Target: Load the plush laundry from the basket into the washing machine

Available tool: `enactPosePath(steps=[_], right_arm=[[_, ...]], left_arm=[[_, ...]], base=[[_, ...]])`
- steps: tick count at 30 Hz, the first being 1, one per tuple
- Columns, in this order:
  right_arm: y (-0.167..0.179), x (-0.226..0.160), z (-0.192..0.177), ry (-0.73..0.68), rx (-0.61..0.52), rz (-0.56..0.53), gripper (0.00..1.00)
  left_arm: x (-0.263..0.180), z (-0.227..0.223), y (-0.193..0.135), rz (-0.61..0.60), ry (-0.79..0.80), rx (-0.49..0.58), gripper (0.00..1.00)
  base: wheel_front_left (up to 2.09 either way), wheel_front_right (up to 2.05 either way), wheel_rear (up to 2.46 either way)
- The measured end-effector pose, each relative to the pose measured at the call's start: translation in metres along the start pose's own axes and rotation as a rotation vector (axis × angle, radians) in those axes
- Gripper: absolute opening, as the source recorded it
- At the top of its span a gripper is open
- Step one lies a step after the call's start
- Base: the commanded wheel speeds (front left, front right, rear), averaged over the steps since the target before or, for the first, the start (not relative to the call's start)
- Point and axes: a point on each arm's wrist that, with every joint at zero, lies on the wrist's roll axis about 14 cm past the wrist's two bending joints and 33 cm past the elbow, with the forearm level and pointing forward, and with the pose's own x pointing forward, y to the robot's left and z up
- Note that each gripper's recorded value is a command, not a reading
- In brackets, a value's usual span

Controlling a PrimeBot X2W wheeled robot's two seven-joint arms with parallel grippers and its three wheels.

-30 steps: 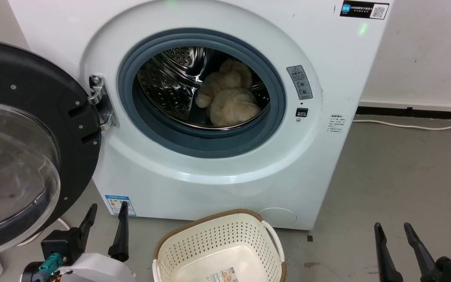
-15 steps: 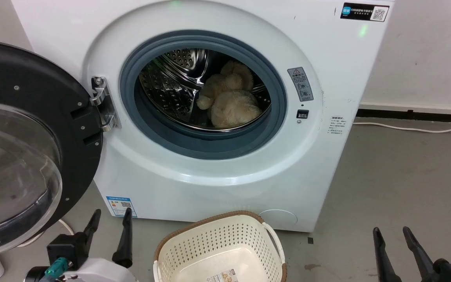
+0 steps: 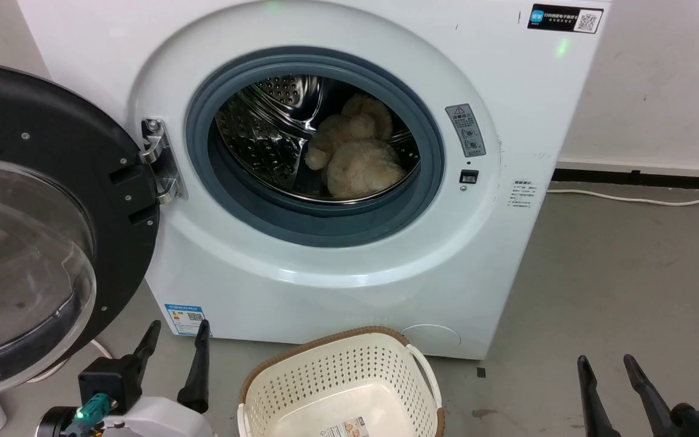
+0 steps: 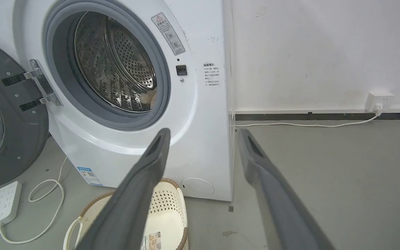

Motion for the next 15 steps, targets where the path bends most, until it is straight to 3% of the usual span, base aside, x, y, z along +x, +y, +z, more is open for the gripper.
enactPosePath(steps=[15], right_arm=[[0.0002,-0.0008,0.0005,-0.002,0.003,0.0,1.0]], left_arm=[[0.0002,0.0042,-0.0024,0.001,-0.005,-0.001,1.0]], base=[[0.0,0.0,0.0]])
